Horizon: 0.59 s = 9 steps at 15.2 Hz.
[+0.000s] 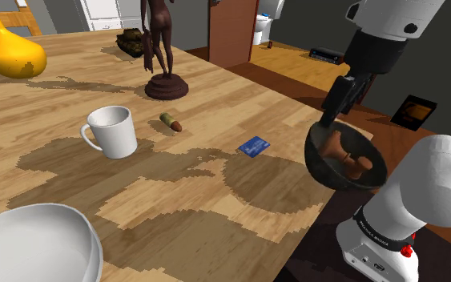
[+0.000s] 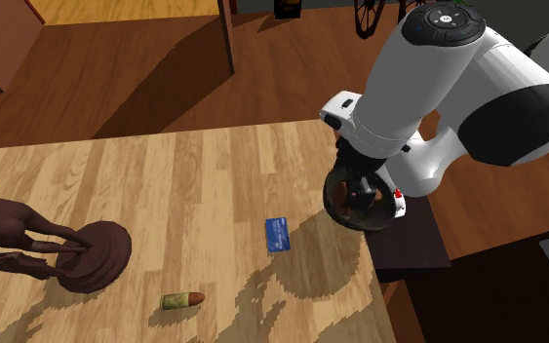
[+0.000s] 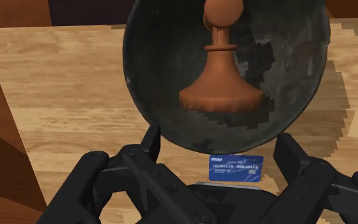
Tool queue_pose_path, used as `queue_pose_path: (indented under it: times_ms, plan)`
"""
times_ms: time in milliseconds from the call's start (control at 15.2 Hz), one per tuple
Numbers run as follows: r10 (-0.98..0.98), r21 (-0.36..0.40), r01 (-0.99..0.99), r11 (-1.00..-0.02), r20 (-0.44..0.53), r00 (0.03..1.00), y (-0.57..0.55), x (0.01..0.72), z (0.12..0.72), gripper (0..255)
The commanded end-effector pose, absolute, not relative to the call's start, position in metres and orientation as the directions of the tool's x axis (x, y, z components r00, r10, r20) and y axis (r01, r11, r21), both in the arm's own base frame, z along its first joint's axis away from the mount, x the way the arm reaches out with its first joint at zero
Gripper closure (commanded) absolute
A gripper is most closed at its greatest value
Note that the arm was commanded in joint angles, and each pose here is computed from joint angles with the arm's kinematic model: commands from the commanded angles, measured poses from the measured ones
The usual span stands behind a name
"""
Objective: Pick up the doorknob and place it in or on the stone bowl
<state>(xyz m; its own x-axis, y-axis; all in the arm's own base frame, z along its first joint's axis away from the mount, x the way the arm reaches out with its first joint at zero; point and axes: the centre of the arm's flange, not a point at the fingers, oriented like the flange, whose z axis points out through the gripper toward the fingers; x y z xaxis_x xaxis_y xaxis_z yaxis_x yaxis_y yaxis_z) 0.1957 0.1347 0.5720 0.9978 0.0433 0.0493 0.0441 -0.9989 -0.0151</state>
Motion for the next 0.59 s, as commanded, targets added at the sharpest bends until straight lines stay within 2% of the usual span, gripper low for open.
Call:
queue_pose_path:
  times_ms: [0, 198, 528]
  plan:
    - [0.043, -0.015, 0.044, -0.999, 0.049, 0.998, 0.134, 0.195, 0.585, 0]
    - [0.043, -0.015, 0.044, -0.999, 0.049, 0.998, 0.134, 0.193, 0.622, 0]
    - [0.043, -0.015, 0.044, -0.999, 0.049, 0.998, 0.134, 0.193, 0.622, 0]
